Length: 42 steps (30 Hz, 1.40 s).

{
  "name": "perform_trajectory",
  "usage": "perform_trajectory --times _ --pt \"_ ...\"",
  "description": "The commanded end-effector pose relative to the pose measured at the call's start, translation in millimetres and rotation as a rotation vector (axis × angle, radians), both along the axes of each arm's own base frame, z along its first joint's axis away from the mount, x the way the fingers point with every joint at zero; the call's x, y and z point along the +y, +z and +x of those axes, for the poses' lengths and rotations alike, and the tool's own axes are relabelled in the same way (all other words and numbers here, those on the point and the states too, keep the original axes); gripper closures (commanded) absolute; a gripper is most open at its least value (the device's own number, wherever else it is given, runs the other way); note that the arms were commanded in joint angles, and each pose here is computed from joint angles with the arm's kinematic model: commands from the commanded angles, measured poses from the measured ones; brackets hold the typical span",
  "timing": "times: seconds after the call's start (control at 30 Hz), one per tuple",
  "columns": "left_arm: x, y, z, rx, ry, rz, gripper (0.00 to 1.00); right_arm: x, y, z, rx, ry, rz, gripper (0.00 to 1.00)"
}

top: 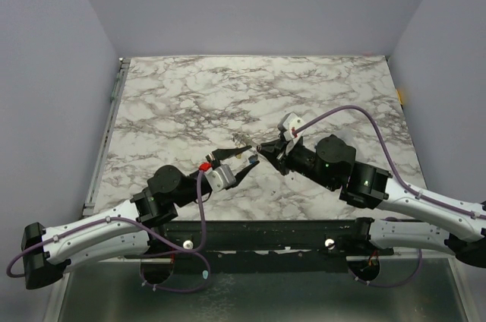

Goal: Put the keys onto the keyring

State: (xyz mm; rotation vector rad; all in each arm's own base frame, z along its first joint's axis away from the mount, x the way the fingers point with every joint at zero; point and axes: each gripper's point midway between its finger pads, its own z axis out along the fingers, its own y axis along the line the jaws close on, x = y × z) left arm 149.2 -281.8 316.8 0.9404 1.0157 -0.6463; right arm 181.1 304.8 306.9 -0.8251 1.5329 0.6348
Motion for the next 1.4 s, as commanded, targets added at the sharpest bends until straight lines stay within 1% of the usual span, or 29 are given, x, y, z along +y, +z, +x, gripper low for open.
perform_trajectory --times 0.0,0.53,0.83,1.07,1.27,1.37 --pt "0 -2 4 -0.022 0.022 0.004 0.56 5 24 -3 0.004 0.014 0.061 0.99" --pt "-6 -4 6 -0.053 0.024 0.027 0.6 9 20 -7 0.017 0.041 0.052 0.99" --pt "-2 -3 8 -0.078 0.045 0.034 0.76 9 19 -9 0.02 0.054 0.049 0.99" --pt "4 -3 9 -0.086 0.065 0.05 0.8 8 17 -11 0.01 0.068 0.046 0.99" --pt "8 -3 10 -0.086 0.08 0.053 0.81 7 16 -14 -0.016 0.093 0.039 0.99" --pt "8 -2 10 -0.087 0.08 0.051 0.89 8 15 -16 -0.016 0.103 0.037 0.99"
